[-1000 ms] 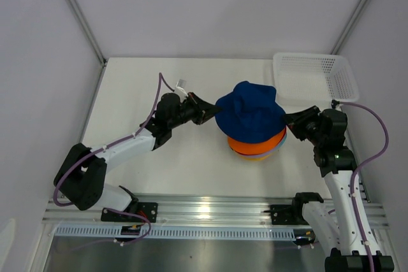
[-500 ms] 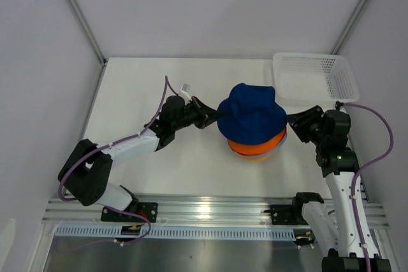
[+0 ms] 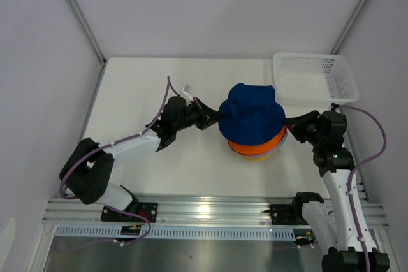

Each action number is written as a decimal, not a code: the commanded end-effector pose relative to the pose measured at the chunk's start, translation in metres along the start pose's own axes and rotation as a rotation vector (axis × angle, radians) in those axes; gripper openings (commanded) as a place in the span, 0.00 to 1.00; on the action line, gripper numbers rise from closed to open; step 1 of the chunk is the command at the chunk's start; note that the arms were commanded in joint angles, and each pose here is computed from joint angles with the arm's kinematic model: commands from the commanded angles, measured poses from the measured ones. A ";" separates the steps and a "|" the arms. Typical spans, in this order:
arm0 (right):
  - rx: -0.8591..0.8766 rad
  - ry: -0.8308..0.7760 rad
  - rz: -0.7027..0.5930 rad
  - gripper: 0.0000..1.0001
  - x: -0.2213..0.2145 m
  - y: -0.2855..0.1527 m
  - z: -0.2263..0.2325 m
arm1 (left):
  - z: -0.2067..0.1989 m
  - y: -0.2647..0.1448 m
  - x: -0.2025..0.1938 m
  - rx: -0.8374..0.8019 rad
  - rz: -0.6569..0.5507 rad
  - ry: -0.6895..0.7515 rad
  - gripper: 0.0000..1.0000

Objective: Stack the hats

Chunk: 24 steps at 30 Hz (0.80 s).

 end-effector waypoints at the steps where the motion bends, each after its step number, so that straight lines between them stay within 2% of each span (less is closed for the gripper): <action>1: 0.064 0.003 -0.045 0.09 0.009 -0.002 0.012 | 0.010 0.004 -0.006 0.015 0.006 0.036 0.01; 2: 0.070 0.000 -0.047 0.02 0.010 -0.002 0.013 | 0.013 0.003 -0.008 0.019 0.009 0.039 0.01; 3: 0.076 -0.001 -0.054 0.00 0.011 -0.002 0.014 | 0.015 0.003 -0.009 0.021 0.009 0.041 0.01; 10: 0.149 -0.037 -0.145 0.00 0.027 -0.019 0.033 | 0.018 0.001 -0.011 0.017 -0.013 0.089 0.01; 18: 0.241 -0.067 -0.167 0.00 0.038 -0.028 0.056 | 0.019 -0.006 -0.009 0.011 -0.054 0.121 0.01; 24: 0.133 -0.099 -0.131 0.00 0.024 -0.029 0.033 | 0.032 -0.008 -0.012 0.031 -0.067 0.135 0.01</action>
Point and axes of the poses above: each gripper's point midway between its finger pads, its own y axis out along the fingers, its own z axis along the line the jaws close on, x = y × z, the point moved 3 cm from there along -y, back along the fingers, and after that the axes turned 10 degrees about -y, right-handed, at the moved point
